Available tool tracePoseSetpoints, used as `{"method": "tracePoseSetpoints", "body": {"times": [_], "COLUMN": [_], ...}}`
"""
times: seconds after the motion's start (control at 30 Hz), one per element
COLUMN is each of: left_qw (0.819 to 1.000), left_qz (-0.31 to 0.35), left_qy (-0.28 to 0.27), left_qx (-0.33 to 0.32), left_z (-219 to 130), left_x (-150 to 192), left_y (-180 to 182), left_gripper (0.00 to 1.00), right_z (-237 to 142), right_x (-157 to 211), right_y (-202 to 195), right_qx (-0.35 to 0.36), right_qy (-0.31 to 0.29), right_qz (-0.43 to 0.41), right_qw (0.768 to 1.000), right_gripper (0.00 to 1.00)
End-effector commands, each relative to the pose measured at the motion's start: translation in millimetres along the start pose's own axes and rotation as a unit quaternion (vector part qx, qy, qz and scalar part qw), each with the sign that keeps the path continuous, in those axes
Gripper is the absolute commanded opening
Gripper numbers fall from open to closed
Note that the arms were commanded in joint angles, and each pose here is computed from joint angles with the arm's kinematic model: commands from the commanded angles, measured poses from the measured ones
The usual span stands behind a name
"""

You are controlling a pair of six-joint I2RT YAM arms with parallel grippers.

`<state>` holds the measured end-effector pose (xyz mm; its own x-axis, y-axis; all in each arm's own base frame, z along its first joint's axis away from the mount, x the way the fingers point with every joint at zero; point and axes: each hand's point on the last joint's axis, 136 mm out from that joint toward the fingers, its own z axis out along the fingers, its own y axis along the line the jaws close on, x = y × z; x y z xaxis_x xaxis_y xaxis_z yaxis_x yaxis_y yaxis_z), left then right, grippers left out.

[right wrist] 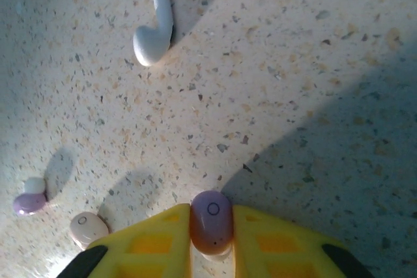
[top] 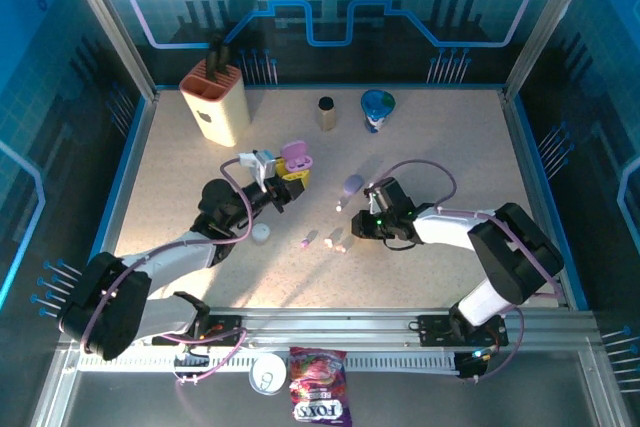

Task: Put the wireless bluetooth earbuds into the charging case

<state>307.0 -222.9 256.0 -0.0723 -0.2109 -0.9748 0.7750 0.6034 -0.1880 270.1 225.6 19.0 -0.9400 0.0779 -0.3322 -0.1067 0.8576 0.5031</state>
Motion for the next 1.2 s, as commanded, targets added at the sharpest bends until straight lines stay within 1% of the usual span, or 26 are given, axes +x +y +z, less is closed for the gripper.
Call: {"method": "tracePoseSetpoints", "body": {"times": [0.0,0.1,0.2,0.3,0.53,0.7,0.87,1.03,1.17], "left_qw": [1.0,1.0,1.0,1.0,1.0,1.0,0.999,0.999,0.999], "left_qz": [0.005,0.003,0.002,0.0,0.0,-0.005,-0.007,-0.008,-0.012], "left_qy": [-0.02,-0.02,-0.019,-0.018,-0.016,-0.017,-0.017,-0.016,-0.016], "left_qx": [0.018,0.02,0.021,0.02,0.021,0.025,0.026,0.028,0.035], "left_z": [2.4,2.8,2.2,1.6,2.0,3.6,3.7,6.9,11.0], "left_x": [-12.5,-12.8,-12.5,-12.0,-11.9,-12.2,-12.8,-13.7,-15.0], "left_y": [-5.2,-5.9,-6.4,-6.3,-6.6,-7.1,-7.6,-6.7,-7.2], "left_gripper": [0.28,0.28,0.28,0.28,0.28,0.28,0.28,0.28,0.28], "right_z": [1.4,1.7,1.6,-0.8,-10.2,-3.0,5.7,6.0,4.4], "right_x": [-2.6,-5.5,-8.8,-11.0,-18.0,-18.5,-9.5,3.0,7.6], "right_y": [-8.4,-9.6,-10.8,-10.3,-16.1,-11.1,-8.7,-2.7,-2.5], "right_qx": [0.002,-0.006,-0.014,-0.021,-0.002,-0.024,-0.044,-0.079,-0.083], "right_qy": [-0.008,-0.008,-0.008,-0.008,-0.016,0.011,0.035,0.043,0.044], "right_qz": [0.033,0.037,0.044,0.046,0.018,-0.005,-0.003,0.006,-0.001], "right_qw": [0.999,0.999,0.999,0.999,1.0,1.0,0.998,0.996,0.996], "right_gripper": [0.21,0.26,0.28,0.32,0.42,0.43,0.42,0.36,0.33]}}
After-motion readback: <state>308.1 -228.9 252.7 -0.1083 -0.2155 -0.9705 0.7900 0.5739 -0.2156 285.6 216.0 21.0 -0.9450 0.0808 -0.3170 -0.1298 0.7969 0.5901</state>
